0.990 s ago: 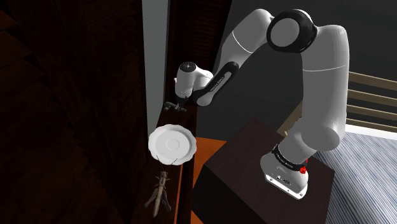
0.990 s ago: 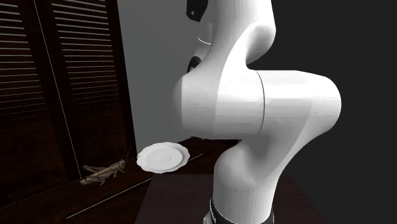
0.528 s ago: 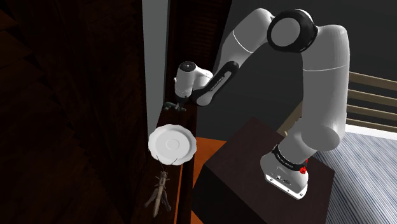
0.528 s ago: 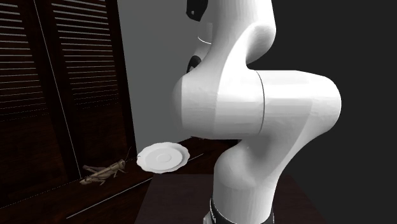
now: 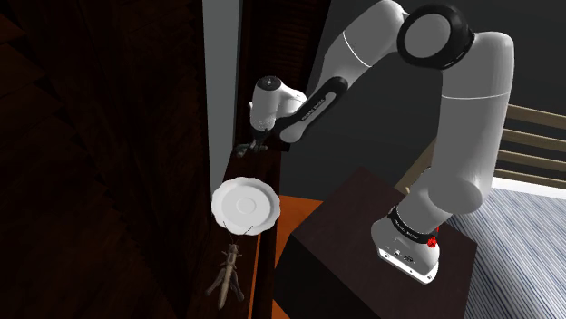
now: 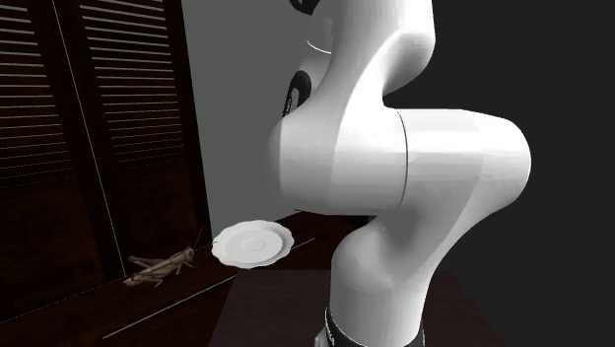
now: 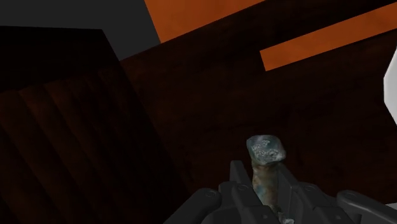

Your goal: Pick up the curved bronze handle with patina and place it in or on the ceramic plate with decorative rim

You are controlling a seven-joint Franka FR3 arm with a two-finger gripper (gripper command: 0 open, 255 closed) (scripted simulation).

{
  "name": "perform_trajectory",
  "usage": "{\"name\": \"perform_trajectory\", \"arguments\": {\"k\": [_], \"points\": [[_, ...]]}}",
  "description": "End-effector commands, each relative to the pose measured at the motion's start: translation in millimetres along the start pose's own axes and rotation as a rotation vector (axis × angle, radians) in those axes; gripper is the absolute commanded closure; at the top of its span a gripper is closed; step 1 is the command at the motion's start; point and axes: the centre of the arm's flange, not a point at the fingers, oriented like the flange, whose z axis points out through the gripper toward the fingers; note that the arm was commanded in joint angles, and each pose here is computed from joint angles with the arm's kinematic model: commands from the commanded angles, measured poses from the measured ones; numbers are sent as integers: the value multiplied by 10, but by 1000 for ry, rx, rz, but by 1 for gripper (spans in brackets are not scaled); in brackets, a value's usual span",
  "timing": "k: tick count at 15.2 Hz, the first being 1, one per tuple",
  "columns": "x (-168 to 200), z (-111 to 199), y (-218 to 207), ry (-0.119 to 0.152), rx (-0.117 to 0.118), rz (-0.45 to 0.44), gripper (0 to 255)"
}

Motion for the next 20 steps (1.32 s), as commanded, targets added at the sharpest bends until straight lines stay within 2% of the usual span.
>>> {"name": "perform_trajectory", "arguments": {"k": [1, 7, 20], "points": [[21, -126, 56, 2, -3, 5, 255], [54, -425, 120, 2, -3, 5, 255], [-743, -802, -1351, 2, -3, 5, 255]]}}
